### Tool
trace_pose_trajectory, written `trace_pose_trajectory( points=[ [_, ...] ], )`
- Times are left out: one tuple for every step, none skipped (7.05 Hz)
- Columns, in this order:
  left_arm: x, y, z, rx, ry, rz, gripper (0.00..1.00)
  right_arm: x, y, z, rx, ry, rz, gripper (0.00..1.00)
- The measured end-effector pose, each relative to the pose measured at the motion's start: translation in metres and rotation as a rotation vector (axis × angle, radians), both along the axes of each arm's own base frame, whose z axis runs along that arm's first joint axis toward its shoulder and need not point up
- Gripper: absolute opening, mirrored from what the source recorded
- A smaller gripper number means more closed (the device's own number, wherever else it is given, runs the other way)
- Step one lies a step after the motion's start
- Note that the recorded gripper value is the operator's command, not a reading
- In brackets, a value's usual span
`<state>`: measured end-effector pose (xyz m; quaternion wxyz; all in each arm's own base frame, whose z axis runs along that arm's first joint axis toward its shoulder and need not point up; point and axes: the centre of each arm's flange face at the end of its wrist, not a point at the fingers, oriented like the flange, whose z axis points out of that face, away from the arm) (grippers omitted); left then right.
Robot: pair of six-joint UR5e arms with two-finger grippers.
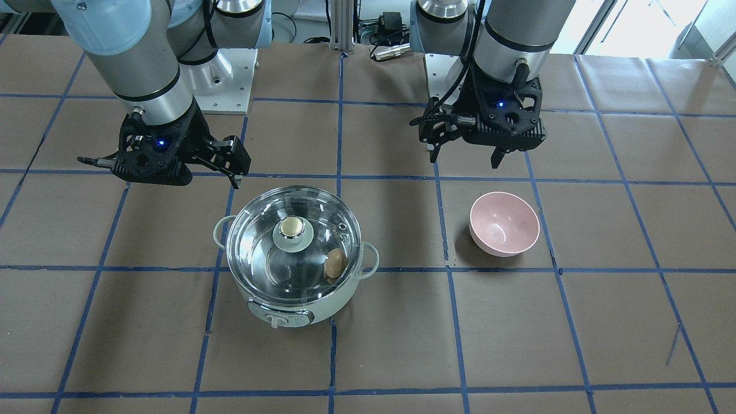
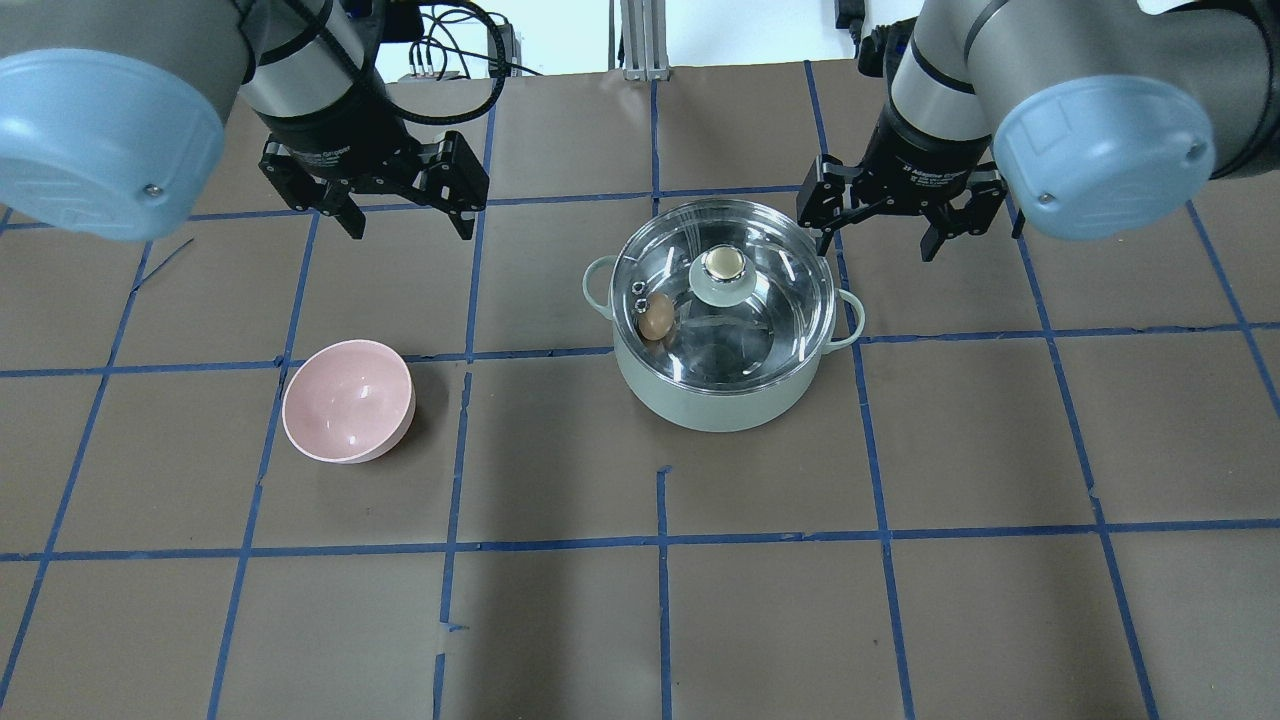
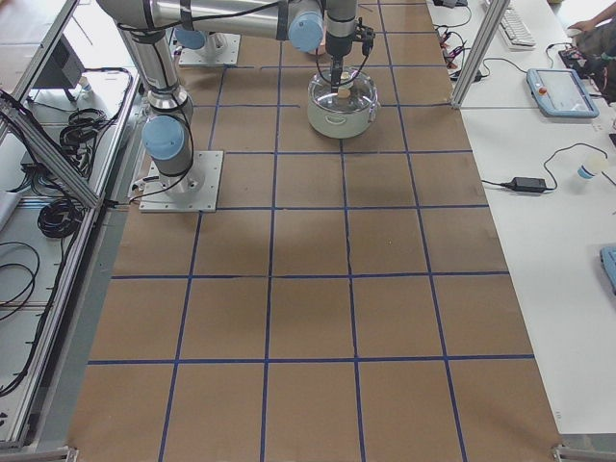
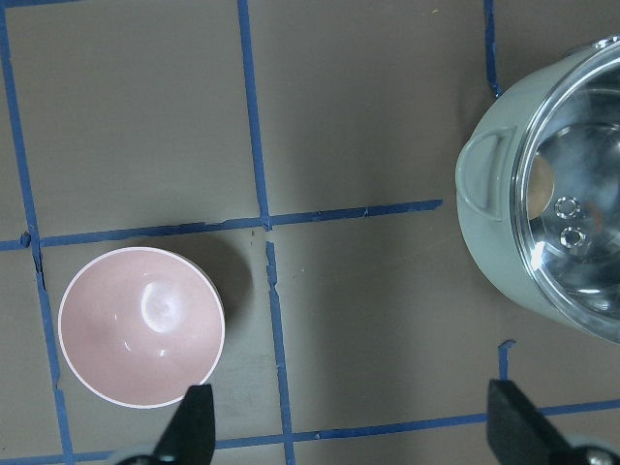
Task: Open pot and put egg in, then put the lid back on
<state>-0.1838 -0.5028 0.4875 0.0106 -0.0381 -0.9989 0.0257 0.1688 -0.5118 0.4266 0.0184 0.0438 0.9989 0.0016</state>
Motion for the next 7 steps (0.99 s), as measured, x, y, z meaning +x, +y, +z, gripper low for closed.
trace_pose_trajectory(
  points=[
    [0.0001, 0.0001, -0.0003, 0.001, -0.001, 0.0, 1.0, 0.0002, 0.0004, -0.0008, 0.002, -0.001, 0.0, 1.0],
    [0.0, 0.0006, -0.0002, 0.0, -0.002, 0.0, 1.0, 0.0002, 0.0004, -0.0011, 0.002, -0.001, -0.001, 1.0],
    [-0.0002, 0.0012, 0.0002, 0.0, -0.002, -0.001, 1.0, 0.0002, 0.0005, -0.0014, 0.003, -0.001, -0.001, 1.0],
    [-0.0003, 0.0018, 0.0004, -0.001, -0.002, -0.001, 1.0, 0.0002, 0.0007, -0.0024, 0.005, -0.001, -0.001, 1.0],
    [-0.0004, 0.0021, -0.0001, 0.0, -0.002, -0.001, 1.0, 0.0003, 0.0015, -0.0044, 0.009, -0.002, 0.0, 1.0],
    [-0.0005, 0.0023, -0.0006, 0.0, -0.001, -0.001, 1.0, 0.0004, 0.0022, -0.0064, 0.013, -0.003, 0.0, 1.0],
    [-0.0004, 0.0021, -0.0004, -0.001, 0.0, -0.001, 1.0, 0.0005, 0.0024, -0.007, 0.014, -0.005, -0.001, 1.0]
  ],
)
